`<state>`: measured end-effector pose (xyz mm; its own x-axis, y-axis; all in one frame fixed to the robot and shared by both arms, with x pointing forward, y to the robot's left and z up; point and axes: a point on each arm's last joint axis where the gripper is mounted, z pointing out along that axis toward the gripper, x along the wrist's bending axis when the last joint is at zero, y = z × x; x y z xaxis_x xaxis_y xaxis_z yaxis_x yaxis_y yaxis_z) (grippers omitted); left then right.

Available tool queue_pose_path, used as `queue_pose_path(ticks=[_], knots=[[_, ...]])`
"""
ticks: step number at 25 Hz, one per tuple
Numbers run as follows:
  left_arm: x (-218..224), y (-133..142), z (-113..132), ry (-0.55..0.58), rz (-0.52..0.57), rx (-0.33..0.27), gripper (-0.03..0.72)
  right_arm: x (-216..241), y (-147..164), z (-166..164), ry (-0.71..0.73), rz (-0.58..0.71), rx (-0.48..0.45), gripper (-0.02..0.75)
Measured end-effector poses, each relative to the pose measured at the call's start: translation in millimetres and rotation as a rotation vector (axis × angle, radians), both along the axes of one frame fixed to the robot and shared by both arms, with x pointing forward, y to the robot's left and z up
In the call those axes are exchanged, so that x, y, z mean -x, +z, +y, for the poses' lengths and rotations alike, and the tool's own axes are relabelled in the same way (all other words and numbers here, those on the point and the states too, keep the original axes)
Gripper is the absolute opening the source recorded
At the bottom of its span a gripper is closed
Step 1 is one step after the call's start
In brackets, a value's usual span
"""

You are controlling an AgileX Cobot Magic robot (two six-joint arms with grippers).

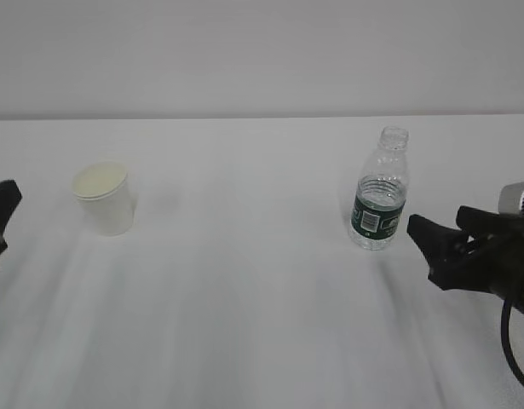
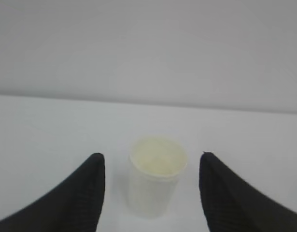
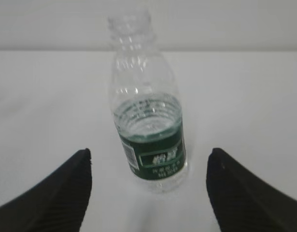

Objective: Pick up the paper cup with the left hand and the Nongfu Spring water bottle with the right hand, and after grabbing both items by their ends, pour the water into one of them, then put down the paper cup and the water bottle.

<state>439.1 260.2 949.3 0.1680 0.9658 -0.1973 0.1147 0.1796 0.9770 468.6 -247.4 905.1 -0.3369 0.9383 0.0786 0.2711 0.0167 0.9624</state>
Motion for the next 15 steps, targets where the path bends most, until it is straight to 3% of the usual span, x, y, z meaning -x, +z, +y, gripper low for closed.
queue_pose_path(ticks=[9,15], knots=[[1.9,-36.5,0.8,0.004,0.172,-0.037,0.442,-12.1,-31.1,0.4,-0.001,0.083,0.054,0.554],[1.6,-41.8,0.7,0.004,0.198,-0.042,0.442,-23.9,-40.9,2.0,-0.003,0.098,0.049,0.554]])
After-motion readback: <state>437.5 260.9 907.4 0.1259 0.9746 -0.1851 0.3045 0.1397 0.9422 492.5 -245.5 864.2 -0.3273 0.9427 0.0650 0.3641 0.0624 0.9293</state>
